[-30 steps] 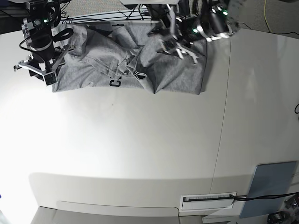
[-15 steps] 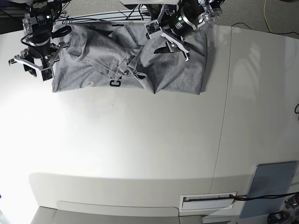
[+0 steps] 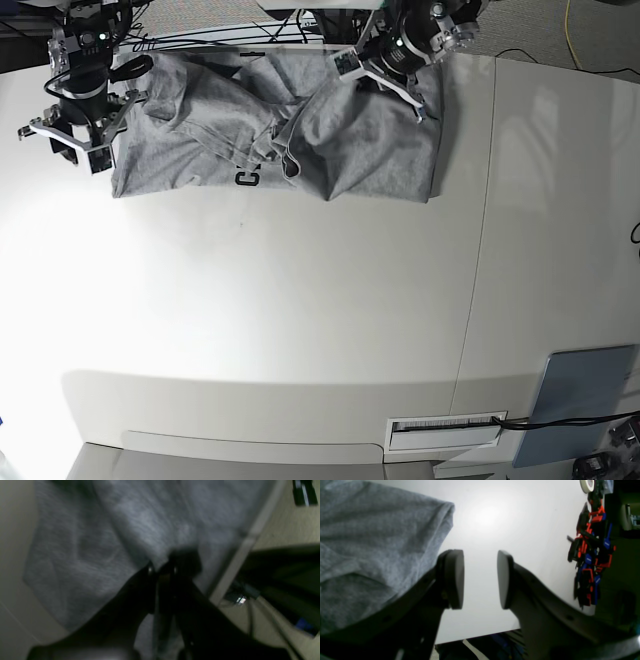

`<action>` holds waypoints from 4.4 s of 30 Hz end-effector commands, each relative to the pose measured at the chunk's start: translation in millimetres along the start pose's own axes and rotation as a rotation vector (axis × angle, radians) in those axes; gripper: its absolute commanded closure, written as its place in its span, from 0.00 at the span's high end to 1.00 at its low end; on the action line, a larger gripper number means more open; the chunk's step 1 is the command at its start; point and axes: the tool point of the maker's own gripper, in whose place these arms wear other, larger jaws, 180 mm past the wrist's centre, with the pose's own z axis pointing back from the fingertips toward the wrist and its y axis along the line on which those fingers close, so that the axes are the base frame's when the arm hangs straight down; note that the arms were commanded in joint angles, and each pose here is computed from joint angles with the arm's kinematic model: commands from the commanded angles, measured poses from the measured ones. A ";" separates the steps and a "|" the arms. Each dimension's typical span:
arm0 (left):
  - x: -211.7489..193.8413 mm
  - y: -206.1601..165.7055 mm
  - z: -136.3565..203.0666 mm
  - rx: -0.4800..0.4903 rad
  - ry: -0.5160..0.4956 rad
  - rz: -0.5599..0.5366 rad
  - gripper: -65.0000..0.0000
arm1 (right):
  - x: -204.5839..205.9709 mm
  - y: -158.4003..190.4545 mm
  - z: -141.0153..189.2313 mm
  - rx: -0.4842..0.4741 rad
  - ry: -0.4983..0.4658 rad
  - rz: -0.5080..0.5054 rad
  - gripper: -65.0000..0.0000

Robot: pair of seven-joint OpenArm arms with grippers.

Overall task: Fold the T-shirt properly
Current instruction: 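Grasp the shirt end near the right gripper and fold it inward, then grasp the folded bundle with both grippers and flip it over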

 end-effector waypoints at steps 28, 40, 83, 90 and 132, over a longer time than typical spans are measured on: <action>69.5 50.8 38.2 -0.244 -0.411 0.365 0.53 | 9.1 -8.6 2.5 -0.029 -0.039 0.007 0.34; -7.4 145.8 49.6 0.091 -0.283 0.512 0.53 | -1.4 -2.5 4.5 -0.003 -0.006 -0.048 0.34; -42.9 126.3 31.6 -0.001 -0.247 0.670 0.53 | -72.9 27.0 -27.2 0.587 0.094 -0.509 0.52; -43.0 126.1 31.6 -0.002 -0.246 0.670 0.53 | -65.6 22.9 -29.5 0.571 0.075 -0.608 0.61; -46.4 123.1 30.2 -0.008 -0.222 0.669 0.50 | 31.2 33.4 -5.3 0.674 -0.109 -0.461 0.00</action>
